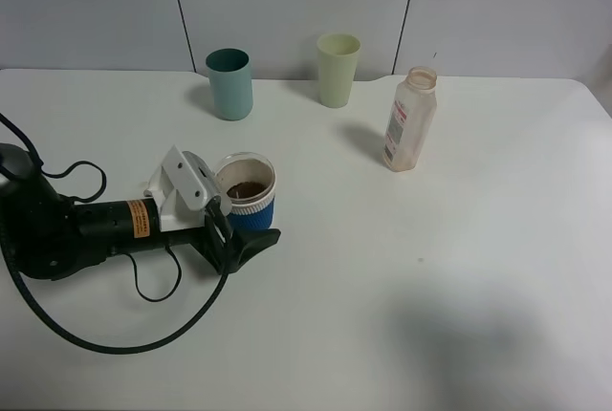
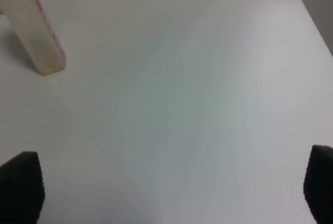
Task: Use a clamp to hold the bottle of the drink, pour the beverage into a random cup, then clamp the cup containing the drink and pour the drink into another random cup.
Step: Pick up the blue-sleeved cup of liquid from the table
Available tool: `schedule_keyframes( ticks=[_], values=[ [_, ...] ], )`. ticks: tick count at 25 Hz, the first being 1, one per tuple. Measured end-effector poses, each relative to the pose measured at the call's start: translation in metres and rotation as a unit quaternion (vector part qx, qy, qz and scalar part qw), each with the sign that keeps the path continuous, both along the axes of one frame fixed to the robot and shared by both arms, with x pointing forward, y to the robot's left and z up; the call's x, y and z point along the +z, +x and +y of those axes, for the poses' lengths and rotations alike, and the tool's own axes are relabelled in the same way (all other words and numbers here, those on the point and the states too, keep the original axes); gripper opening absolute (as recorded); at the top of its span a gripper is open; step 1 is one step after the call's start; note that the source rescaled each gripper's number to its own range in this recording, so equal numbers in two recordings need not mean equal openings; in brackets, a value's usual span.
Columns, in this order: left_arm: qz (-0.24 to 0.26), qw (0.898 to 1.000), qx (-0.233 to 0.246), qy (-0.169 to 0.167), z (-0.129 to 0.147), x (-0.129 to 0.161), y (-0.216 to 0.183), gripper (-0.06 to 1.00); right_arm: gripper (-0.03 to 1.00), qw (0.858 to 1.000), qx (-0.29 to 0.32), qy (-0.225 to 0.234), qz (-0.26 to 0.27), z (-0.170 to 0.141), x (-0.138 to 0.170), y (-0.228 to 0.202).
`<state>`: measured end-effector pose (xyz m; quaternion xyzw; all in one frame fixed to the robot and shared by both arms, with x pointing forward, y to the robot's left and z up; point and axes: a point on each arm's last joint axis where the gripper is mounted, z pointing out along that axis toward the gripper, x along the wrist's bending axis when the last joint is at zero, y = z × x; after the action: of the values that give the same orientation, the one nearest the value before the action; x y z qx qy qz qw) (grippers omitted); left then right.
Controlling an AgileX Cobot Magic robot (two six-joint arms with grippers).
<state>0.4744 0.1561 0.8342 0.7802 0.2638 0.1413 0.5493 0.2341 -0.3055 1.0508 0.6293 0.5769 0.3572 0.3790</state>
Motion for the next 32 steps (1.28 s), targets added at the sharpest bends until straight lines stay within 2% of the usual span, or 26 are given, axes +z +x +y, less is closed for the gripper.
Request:
schedule_keyframes(
  ticks=[6,17,19,20,22,24,26,28,32],
  values=[
    [-0.015,1.000,-0.003,-0.007,-0.010,0.000,0.009,1.00,1.00,1.000,0.000,0.000,0.000,0.000,0.000,0.000],
    [-0.017,1.000,0.003,-0.007,-0.011,-0.001,0.012,1.00,1.00,1.000,0.000,0.000,0.000,0.000,0.000,0.000],
    [-0.017,1.000,0.005,-0.007,-0.011,-0.001,0.013,0.96,1.00,1.000,0.000,0.000,0.000,0.000,0.000,0.000],
    [-0.017,1.000,0.008,-0.007,-0.011,-0.001,0.013,0.86,1.00,1.000,0.000,0.000,0.000,0.000,0.000,0.000],
    [-0.017,1.000,0.010,-0.007,-0.010,-0.001,0.013,0.74,1.00,1.000,0.000,0.000,0.000,0.000,0.000,0.000],
    [-0.017,1.000,0.013,-0.007,-0.010,-0.001,0.014,0.56,1.00,1.000,0.000,0.000,0.000,0.000,0.000,0.000],
    [-0.017,1.000,0.013,-0.007,-0.010,-0.001,0.014,0.31,1.00,1.000,0.000,0.000,0.000,0.000,0.000,0.000],
    [-0.017,1.000,0.011,-0.008,-0.011,-0.001,0.014,0.02,1.00,1.000,0.000,0.000,0.000,0.000,0.000,0.000],
    [-0.018,1.000,0.007,-0.009,-0.011,-0.001,0.013,0.01,1.00,1.000,0.000,0.000,0.000,0.000,0.000,0.000]
  ],
)
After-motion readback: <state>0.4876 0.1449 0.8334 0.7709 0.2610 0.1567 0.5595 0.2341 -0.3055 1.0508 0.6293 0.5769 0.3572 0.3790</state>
